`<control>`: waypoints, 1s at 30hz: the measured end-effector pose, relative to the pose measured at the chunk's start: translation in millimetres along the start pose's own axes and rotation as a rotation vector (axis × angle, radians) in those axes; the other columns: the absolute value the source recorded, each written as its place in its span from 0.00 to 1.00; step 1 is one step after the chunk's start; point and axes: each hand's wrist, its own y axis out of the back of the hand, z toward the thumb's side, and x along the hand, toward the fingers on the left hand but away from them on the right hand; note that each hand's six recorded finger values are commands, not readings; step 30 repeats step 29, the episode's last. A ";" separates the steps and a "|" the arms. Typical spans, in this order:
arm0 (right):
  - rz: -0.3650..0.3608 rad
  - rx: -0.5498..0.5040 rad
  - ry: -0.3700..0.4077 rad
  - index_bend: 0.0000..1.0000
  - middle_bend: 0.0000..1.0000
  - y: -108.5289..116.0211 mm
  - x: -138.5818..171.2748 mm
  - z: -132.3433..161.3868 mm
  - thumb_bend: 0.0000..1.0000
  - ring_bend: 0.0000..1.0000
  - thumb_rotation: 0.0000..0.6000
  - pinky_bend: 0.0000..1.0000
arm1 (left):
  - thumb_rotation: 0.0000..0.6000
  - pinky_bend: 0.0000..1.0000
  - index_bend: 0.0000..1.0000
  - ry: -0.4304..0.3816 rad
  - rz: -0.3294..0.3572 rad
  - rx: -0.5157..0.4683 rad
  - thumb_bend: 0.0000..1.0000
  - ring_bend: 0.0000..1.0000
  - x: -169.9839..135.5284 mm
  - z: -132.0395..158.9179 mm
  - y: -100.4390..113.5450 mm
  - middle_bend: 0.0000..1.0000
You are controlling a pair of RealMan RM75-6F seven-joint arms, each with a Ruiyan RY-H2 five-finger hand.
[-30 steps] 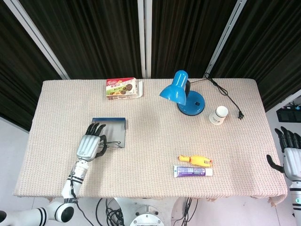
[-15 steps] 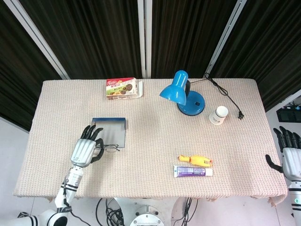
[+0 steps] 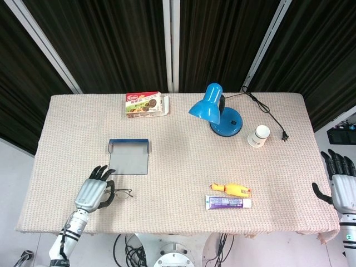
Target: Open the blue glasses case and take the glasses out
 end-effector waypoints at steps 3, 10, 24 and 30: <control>-0.002 0.001 -0.001 0.00 0.00 0.4 -0.1 0.0 0.27 0.00 1.00 0.00 | 1.00 0.00 0.10 -0.007 -0.043 -0.007 0.38 0.00 -0.6 -1.6 -4.0 0.05; -0.003 0.001 -0.004 0.00 0.00 0.4 -0.5 -0.5 0.27 0.00 1.00 0.00 | 1.00 0.00 0.00 -0.030 -0.020 -0.041 0.30 0.00 0.7 -3.0 2.2 0.01; -0.033 -0.005 -0.001 0.00 0.00 8.0 0.8 0.9 0.25 0.00 1.00 0.00 | 1.00 0.00 0.05 0.046 0.354 0.035 0.22 0.00 -8.8 -56.1 85.4 0.00; -0.015 -0.011 0.002 0.00 0.00 0.7 3.0 2.5 0.23 0.00 1.00 0.00 | 1.00 0.00 0.04 0.156 0.342 0.054 0.18 0.00 -26.5 -104.7 100.8 0.00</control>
